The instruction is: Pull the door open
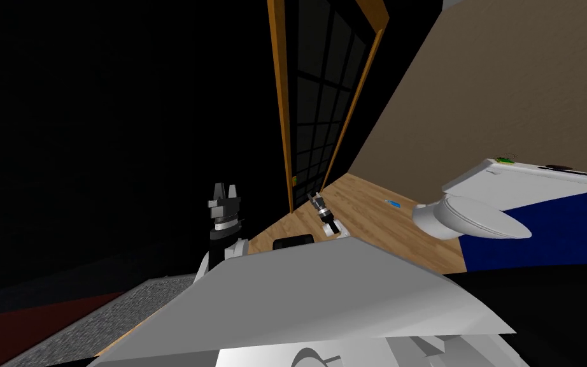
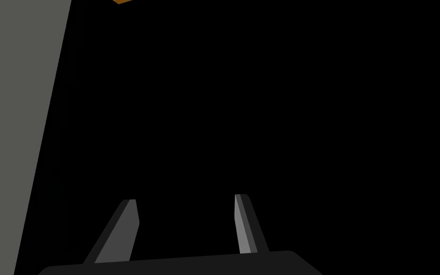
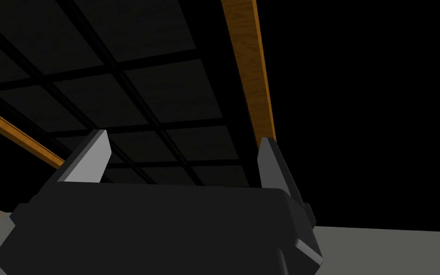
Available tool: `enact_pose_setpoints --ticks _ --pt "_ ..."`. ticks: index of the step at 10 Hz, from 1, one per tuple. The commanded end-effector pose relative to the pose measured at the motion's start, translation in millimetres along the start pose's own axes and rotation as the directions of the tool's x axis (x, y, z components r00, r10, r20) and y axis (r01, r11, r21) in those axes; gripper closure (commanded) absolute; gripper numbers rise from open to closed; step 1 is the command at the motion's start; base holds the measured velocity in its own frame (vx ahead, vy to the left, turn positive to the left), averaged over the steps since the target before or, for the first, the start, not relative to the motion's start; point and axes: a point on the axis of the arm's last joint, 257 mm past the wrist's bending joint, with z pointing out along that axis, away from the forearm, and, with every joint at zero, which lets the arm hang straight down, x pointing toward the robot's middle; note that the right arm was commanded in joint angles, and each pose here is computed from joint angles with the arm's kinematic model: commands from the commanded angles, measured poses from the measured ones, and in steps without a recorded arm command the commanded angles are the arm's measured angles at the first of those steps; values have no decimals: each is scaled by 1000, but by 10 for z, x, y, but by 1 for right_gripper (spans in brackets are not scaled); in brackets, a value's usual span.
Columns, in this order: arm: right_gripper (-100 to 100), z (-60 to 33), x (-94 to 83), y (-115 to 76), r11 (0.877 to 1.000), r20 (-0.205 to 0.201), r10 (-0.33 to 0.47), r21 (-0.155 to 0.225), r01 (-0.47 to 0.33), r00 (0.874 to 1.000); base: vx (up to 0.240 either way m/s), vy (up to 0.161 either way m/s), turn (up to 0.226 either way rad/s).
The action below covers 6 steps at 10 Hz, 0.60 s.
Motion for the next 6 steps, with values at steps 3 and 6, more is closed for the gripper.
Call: enact_pose_setpoints --ticks 3,6 --pt "-100 -67 272 -49 996 -57 -86 -8 86 995 75 -68 87" --pt "-100 -125 435 -84 992 -92 -125 -13 124 988 52 -44 47"
